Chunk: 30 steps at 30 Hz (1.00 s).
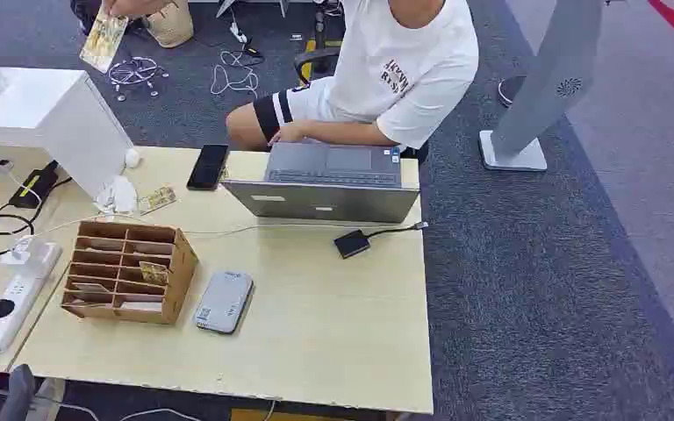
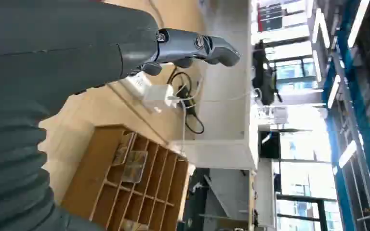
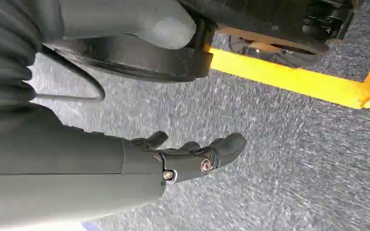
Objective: Pass the card to the sensor for recognition and then transmit it.
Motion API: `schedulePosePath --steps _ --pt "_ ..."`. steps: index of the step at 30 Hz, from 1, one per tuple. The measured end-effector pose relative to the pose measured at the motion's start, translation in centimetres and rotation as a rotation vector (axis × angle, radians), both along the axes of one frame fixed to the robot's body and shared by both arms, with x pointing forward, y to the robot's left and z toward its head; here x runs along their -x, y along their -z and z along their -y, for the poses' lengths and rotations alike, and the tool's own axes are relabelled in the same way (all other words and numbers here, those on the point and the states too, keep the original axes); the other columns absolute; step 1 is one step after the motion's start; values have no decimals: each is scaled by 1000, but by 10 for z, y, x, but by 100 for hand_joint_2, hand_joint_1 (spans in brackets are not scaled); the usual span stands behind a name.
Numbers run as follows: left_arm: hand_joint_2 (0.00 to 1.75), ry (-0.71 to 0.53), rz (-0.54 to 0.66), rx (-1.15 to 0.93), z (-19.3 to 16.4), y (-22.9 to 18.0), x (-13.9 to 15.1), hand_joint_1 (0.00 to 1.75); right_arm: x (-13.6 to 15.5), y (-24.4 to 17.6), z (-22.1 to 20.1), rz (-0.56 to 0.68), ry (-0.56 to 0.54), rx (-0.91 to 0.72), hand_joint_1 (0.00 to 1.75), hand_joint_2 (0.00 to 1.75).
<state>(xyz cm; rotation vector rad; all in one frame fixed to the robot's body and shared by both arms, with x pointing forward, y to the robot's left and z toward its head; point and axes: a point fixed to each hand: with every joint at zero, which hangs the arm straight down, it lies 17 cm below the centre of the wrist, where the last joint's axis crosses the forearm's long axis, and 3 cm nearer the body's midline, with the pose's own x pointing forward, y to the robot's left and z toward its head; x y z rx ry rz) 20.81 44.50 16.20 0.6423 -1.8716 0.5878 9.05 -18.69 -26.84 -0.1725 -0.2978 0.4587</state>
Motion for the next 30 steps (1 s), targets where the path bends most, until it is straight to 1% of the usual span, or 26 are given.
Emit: schedulePosePath --steps 3,8,19,30 --pt "175 6 -33 -112 -1 -12 -10 0 -3 0 0 1 -34 11 0 175" --pt "175 17 -81 -262 -4 -28 -36 0 -6 -1 -1 -1 -82 23 0 175" --pt "175 40 -185 -559 -5 -53 -105 0 -11 -2 -1 -3 -180 56 0 175" --pt "175 -19 -318 -868 -16 -70 -161 0 -17 -3 -1 0 -285 87 0 175"
